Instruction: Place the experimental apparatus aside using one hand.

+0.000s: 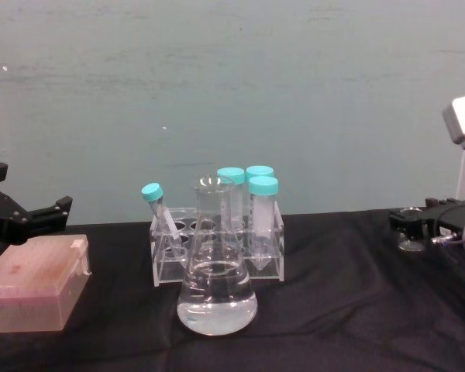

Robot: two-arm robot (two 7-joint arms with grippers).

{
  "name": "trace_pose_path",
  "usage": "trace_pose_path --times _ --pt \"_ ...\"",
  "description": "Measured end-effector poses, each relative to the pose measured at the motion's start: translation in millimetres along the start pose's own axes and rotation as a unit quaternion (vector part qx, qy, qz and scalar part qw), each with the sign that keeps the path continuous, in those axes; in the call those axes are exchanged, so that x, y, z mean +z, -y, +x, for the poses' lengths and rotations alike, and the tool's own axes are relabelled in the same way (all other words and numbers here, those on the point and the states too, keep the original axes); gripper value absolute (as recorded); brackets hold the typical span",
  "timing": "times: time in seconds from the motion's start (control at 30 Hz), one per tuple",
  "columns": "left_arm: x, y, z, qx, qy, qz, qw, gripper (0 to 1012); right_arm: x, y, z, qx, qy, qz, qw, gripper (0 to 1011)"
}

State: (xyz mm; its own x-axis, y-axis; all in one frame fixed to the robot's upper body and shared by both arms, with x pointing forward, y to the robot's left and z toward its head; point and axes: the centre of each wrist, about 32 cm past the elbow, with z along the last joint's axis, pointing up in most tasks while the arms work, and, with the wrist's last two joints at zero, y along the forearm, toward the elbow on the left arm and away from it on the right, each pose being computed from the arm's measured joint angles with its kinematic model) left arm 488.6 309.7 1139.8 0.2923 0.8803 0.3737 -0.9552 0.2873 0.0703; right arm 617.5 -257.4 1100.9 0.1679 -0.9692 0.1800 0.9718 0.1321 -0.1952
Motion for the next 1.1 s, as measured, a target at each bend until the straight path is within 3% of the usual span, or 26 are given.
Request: trace_pose_path --times 0.07,0.23,0.27,0.47,0.8,1.1 --pt "0.0 0.0 0.0 0.000 0.000 0.000 1.0000 1000 0.0 0.0 0.1 0.000 0.000 0.000 1.0000 692" --pt "0.0 0.0 0.0 0.000 0.000 0.000 1.0000 1000 0.1 -0.1 0.1 0.000 0.000 0.000 1.0000 798" --pt "0.0 0.0 0.0 0.000 0.000 0.000 1.0000 1000 0.1 -0.1 0.0 0.000 0.000 0.000 1.0000 875" --pt "0.0 0.0 0.0 0.000 0.000 0.000 1.0000 1000 0.1 -0.1 0.1 0.000 -0.001 0.000 1.0000 1003" --pt "0.0 0.0 0.0 0.000 0.000 0.000 1.0000 1000 0.1 -0.1 0.0 0.000 -0.001 0.000 1.0000 1004" --pt "0.0 0.0 0.0 0.000 0.000 0.000 1.0000 1000 7.3 14.5 -4.2 0.006 0.039 0.053 0.9978 1004"
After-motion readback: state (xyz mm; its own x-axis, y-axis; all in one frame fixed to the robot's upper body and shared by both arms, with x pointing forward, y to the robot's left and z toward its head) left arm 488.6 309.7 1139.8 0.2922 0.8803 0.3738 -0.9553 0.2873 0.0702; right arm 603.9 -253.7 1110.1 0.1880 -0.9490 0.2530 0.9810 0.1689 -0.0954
